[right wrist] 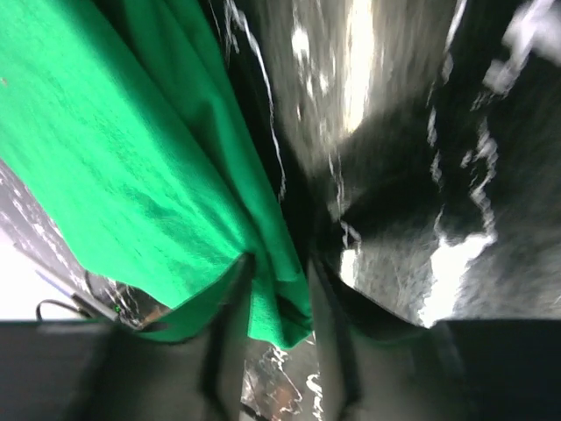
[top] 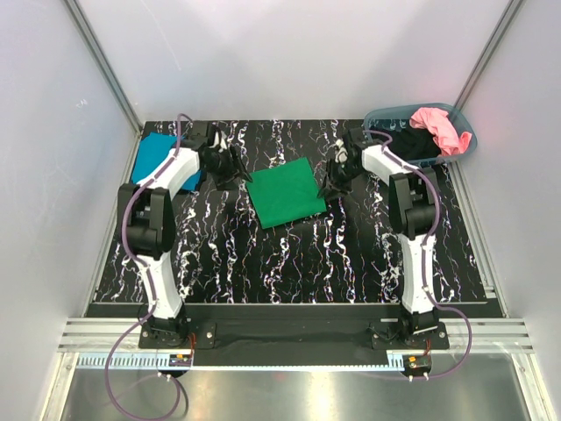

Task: Fold and stack the t-shirts
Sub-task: Fold the tshirt

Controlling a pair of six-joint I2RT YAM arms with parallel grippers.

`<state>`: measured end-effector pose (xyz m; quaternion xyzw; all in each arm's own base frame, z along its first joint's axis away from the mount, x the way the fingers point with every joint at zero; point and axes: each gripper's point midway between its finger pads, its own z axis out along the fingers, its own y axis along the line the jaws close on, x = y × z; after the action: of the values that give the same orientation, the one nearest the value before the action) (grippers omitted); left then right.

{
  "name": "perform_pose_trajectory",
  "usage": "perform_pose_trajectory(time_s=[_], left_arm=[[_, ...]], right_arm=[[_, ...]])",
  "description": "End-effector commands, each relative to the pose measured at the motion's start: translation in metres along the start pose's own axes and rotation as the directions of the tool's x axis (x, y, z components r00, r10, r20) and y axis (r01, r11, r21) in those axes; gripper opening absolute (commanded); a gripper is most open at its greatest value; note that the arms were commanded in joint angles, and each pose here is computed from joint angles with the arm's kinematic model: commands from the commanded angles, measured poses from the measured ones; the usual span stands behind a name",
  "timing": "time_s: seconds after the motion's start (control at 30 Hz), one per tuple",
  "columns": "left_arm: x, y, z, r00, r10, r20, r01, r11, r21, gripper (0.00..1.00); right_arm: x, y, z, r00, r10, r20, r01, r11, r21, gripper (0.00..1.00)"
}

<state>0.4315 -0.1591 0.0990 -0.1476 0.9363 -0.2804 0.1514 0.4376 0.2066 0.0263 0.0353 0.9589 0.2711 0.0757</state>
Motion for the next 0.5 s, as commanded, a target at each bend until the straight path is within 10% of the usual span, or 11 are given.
perform_pose_trajectory(time_s=[0.0, 0.47], left_arm=[[0.000, -0.019, -0.029, 0.990, 0.126, 0.065, -0.126, 0.992, 0.010, 0.59], [-0.026, -0.074, 0.007, 0.989, 0.142, 0.049, -0.150, 0.943, 0.298, 0.51]], right_arm=[[0.008, 0.028, -0.023, 0.998, -0.028, 0.049, 0.033, 0.995, -0.097, 0.35], [0.070, 0.024, -0.054, 0.995, 0.068, 0.074, -0.067, 0.998, -0.014, 0.49]])
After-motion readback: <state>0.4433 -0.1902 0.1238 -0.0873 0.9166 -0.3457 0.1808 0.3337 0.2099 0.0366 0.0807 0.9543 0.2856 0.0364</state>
